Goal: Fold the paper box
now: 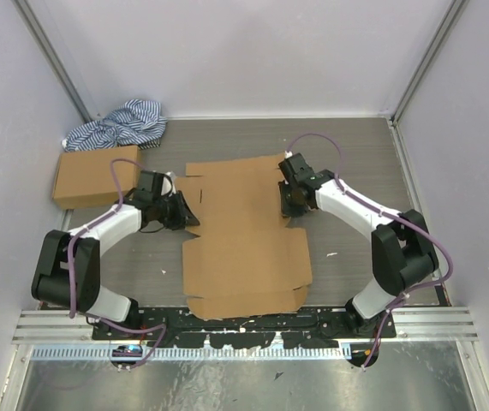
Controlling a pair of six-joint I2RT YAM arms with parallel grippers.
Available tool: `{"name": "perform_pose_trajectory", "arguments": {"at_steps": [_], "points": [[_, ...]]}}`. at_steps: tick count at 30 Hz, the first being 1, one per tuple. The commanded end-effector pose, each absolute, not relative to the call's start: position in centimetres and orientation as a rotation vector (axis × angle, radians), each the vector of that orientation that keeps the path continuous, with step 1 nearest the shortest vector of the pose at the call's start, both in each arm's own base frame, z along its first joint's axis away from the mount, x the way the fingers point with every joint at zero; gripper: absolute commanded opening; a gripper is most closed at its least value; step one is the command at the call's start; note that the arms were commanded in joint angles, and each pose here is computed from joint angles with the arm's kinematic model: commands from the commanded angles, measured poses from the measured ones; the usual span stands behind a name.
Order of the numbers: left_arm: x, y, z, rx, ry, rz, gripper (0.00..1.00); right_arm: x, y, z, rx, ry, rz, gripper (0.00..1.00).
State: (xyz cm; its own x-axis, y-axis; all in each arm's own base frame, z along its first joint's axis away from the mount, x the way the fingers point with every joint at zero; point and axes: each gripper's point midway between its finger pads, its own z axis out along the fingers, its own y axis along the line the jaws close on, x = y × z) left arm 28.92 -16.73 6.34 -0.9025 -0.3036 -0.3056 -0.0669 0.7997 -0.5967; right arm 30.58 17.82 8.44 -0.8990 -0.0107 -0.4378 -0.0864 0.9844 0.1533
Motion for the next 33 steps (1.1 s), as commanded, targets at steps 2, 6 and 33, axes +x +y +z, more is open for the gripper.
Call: {"name": "perform_pose_trajectory", "arguments": {"at_steps": [2,6,33], "points": [[29.7,-18.6,6.9,-0.201,2.609,-0.841,0.33,31.2,19.7,8.5,-0.067,2.65,0.327,0.24],[30.0,-18.9,6.9,-0.162,2.647,-0.751,0.36,31.3,19.8,8.8,-0.071,2.644,0.304,0.44],[29.8,-23.2,4.9,-0.071,2.761,-0.674,0.38,31.8,22.7,4.3,-0.138,2.741,0.339,0.48]]}}
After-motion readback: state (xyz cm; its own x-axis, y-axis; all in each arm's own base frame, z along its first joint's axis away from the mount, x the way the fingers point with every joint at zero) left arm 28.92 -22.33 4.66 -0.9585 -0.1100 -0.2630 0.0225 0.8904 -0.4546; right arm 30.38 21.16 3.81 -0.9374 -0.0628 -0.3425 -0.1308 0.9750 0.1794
